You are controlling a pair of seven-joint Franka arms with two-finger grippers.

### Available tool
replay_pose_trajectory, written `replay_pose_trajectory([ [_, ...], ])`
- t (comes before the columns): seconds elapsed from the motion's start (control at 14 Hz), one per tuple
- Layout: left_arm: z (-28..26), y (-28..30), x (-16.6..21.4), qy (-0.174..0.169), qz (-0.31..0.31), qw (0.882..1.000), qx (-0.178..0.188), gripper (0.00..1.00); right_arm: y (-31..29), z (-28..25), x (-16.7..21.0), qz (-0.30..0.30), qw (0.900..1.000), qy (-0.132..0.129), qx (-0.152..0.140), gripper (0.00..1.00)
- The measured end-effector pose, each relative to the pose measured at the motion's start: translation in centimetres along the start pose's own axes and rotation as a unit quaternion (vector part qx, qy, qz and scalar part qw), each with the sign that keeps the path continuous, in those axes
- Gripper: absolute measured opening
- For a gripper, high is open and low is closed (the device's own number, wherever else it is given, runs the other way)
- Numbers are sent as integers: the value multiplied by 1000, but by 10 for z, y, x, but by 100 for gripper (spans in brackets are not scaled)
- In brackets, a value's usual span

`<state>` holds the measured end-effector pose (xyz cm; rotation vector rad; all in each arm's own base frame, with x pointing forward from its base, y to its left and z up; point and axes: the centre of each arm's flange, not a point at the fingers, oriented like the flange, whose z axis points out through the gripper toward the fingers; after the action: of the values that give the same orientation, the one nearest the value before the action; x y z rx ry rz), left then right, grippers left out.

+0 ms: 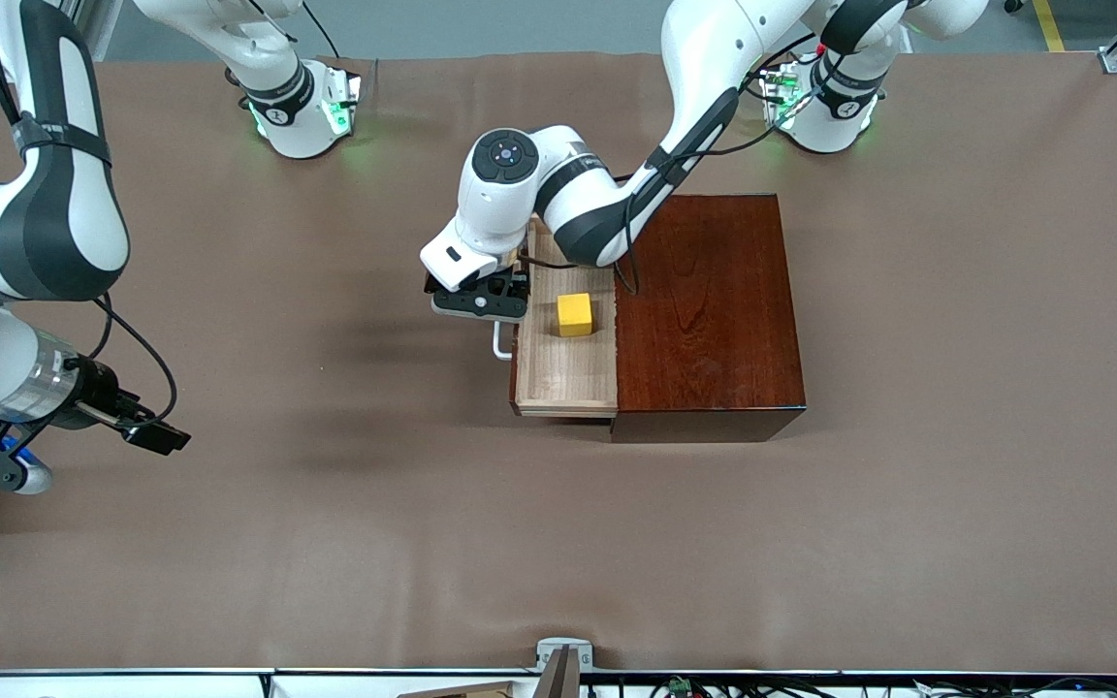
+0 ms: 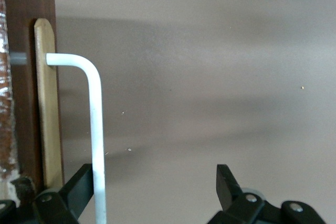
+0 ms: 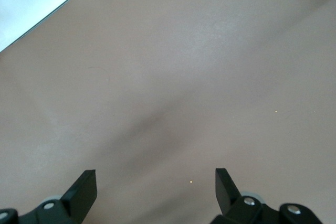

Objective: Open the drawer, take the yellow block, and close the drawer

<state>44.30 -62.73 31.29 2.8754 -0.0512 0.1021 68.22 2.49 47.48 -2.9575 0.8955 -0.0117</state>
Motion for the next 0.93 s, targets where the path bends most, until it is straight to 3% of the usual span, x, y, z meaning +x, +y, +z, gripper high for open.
replay_pose_trajectory([
  [0.93, -2, 0, 1, -4, 0, 1000, 3, 100, 0, -1, 0, 0, 1000, 1, 0, 100],
])
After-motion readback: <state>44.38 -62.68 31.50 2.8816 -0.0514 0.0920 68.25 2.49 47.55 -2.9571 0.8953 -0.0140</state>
